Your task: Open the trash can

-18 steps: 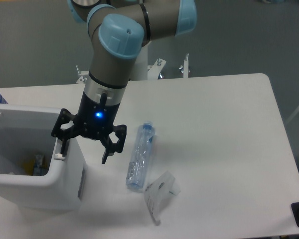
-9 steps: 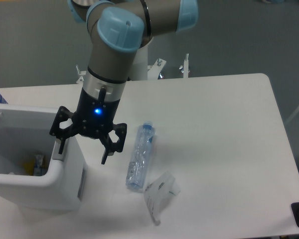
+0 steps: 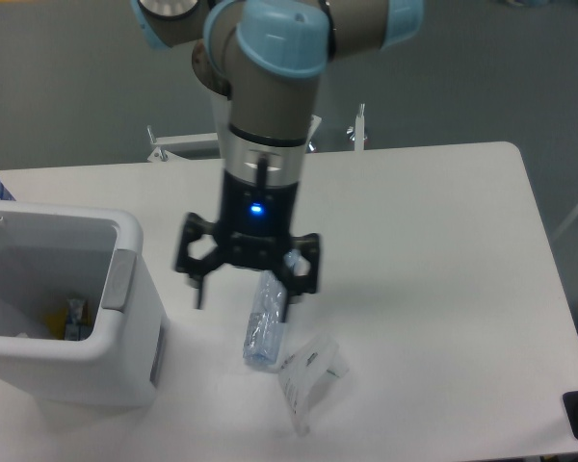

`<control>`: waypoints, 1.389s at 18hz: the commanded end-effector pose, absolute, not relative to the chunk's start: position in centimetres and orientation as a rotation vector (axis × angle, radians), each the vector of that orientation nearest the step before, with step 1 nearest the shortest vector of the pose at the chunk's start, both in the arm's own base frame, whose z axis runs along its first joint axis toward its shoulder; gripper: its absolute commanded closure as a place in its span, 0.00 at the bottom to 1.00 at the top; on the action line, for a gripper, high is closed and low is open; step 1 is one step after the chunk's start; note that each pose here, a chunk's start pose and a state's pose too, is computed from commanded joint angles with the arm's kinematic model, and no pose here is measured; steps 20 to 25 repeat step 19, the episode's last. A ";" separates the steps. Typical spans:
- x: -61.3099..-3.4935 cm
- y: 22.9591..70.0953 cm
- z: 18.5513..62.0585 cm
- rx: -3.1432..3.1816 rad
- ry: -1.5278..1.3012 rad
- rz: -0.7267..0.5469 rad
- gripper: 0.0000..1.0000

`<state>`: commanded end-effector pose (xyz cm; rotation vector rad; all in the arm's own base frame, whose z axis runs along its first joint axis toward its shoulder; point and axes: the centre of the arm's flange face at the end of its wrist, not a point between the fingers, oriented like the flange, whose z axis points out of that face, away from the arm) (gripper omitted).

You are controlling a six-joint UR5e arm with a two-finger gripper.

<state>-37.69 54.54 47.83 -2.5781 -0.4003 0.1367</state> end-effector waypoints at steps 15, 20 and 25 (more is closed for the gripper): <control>-50.2 46.0 34.1 -2.972 0.038 0.300 0.00; -49.8 45.7 33.6 -2.987 0.080 0.292 0.00; -49.8 45.7 33.6 -2.987 0.080 0.292 0.00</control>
